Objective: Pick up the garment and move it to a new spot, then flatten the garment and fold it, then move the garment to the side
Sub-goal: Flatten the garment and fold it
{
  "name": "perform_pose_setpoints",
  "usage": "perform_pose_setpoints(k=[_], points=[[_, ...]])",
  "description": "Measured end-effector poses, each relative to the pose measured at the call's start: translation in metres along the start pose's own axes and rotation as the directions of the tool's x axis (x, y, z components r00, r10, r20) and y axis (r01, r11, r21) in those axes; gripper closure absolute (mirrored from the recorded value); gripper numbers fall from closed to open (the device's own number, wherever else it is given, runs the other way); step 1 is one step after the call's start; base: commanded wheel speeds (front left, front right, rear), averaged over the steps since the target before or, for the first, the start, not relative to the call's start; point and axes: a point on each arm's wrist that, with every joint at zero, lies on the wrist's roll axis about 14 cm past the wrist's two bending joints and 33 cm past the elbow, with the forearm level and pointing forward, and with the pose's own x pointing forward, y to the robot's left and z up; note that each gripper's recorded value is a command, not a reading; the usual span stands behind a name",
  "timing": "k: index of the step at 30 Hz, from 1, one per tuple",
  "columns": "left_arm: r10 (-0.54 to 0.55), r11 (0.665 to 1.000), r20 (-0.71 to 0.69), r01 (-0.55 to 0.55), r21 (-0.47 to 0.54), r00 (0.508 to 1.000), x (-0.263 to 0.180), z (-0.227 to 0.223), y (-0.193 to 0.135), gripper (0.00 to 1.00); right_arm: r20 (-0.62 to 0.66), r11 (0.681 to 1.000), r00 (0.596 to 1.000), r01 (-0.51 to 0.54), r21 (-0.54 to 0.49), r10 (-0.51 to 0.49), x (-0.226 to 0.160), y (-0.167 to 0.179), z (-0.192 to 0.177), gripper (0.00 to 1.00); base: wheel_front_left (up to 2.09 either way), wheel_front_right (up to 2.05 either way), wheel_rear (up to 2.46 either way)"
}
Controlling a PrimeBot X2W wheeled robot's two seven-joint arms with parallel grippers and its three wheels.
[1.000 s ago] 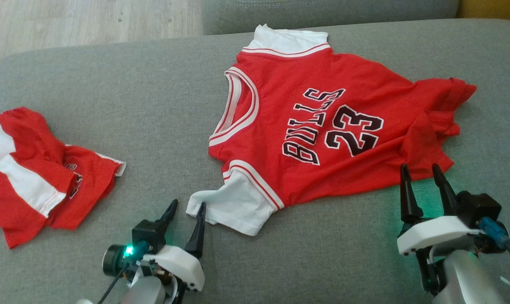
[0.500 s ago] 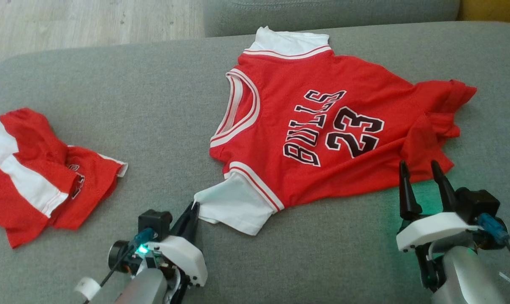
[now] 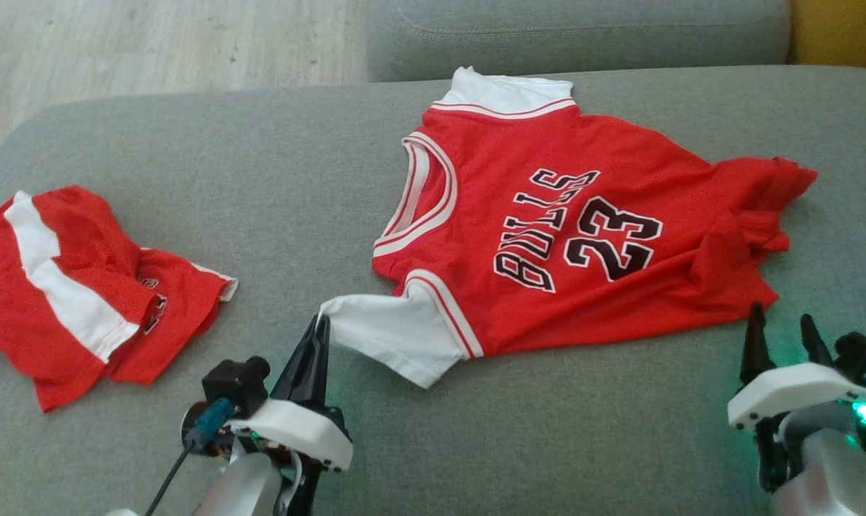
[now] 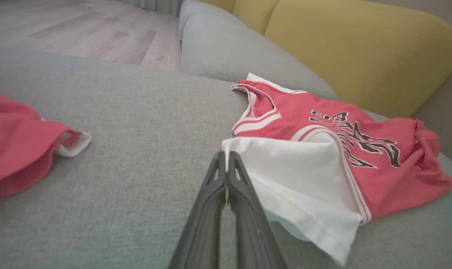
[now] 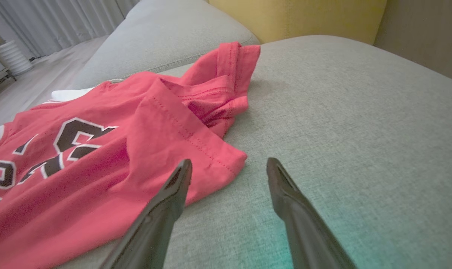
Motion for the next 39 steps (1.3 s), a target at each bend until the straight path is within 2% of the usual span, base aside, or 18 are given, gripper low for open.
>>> perform_pose_setpoints(k=[4, 8, 14, 15, 16, 17, 18, 19, 25, 32, 34, 37, 39], points=[[-0.015, 1.000, 0.059, 0.015, -0.008, 0.998, -0.001, 0.016, -0.004, 1.00, -0.035, 0.999, 0.999, 0.034, 0.000, -0.034, 0.011, -0.005, -0.002, 0.00, 0.00, 0.00, 0.00], [-0.022, 1.000, 0.031, 0.022, -0.002, 0.999, -0.008, 0.003, -0.007, 1.00, -0.110, 0.998, 0.992, 0.066, 0.003, -0.065, 0.020, -0.009, -0.018, 0.00, 0.00, 0.00, 0.00], [-0.021, 1.000, 0.027, 0.021, -0.006, 0.999, -0.009, 0.001, -0.006, 1.00, -0.140, 0.997, 0.987, 0.073, -0.006, -0.073, 0.030, -0.006, -0.024, 0.00, 0.00, 0.00, 0.00], [-0.018, 1.000, 0.027, 0.018, -0.007, 0.999, -0.009, 0.001, -0.005, 1.00, -0.144, 0.998, 0.987, 0.068, -0.009, -0.068, 0.032, -0.003, -0.023, 0.04, 0.00, 0.00, 0.00], [-0.015, 1.000, 0.026, 0.015, -0.008, 1.000, -0.010, 0.000, -0.004, 1.00, -0.145, 0.998, 0.987, 0.063, -0.012, -0.064, 0.035, -0.001, -0.022, 0.04, 0.00, 0.00, 0.00], [-0.013, 1.000, 0.026, 0.013, -0.008, 1.000, -0.010, 0.000, -0.003, 1.00, -0.144, 0.998, 0.988, 0.057, -0.011, -0.059, 0.036, 0.002, -0.022, 0.25, 0.00, 0.00, 0.00], [-0.012, 1.000, 0.028, 0.012, -0.008, 1.000, -0.010, 0.001, -0.003, 1.00, -0.149, 0.999, 0.987, 0.053, -0.011, -0.054, 0.037, 0.004, -0.022, 0.68, 0.00, 0.00, 0.00], [-0.012, 1.000, 0.029, 0.012, -0.007, 1.000, -0.010, 0.001, -0.003, 1.00, -0.153, 0.999, 0.987, 0.049, -0.012, -0.050, 0.038, 0.006, -0.022, 1.00, 0.00, 0.00, 0.00], [-0.008, 1.000, 0.068, 0.008, -0.001, 0.998, -0.010, 0.014, -0.002, 1.00, -0.157, 0.999, 0.987, 0.041, -0.017, -0.043, 0.033, 0.008, -0.021, 1.00, 0.00, 0.00, 0.00], [-0.025, 1.000, 0.166, 0.026, -0.005, 0.986, -0.014, 0.045, -0.009, 1.00, -0.088, 1.000, 0.996, 0.026, -0.006, -0.027, 0.024, 0.010, 0.003, 1.00, 0.00, 0.00, 0.00], [-0.033, 0.999, 0.216, 0.035, -0.007, 0.976, -0.014, 0.062, -0.012, 1.00, -0.040, 1.000, 0.999, 0.011, 0.004, -0.011, 0.024, 0.014, 0.020, 1.00, 0.00, 0.00, 0.00], [-0.071, 0.997, 0.277, 0.065, 0.030, 0.958, -0.016, 0.085, -0.021, 1.00, 0.097, 1.000, 0.995, -0.021, 0.000, 0.021, 0.028, 0.024, 0.070, 1.00, 0.00, 0.00, 0.00], [-0.074, 0.997, 0.322, 0.072, 0.018, 0.944, -0.018, 0.101, -0.023, 1.00, 0.180, 0.999, 0.982, -0.052, -0.010, 0.053, 0.026, 0.033, 0.100, 1.00, 0.00, 0.00, 0.00]])
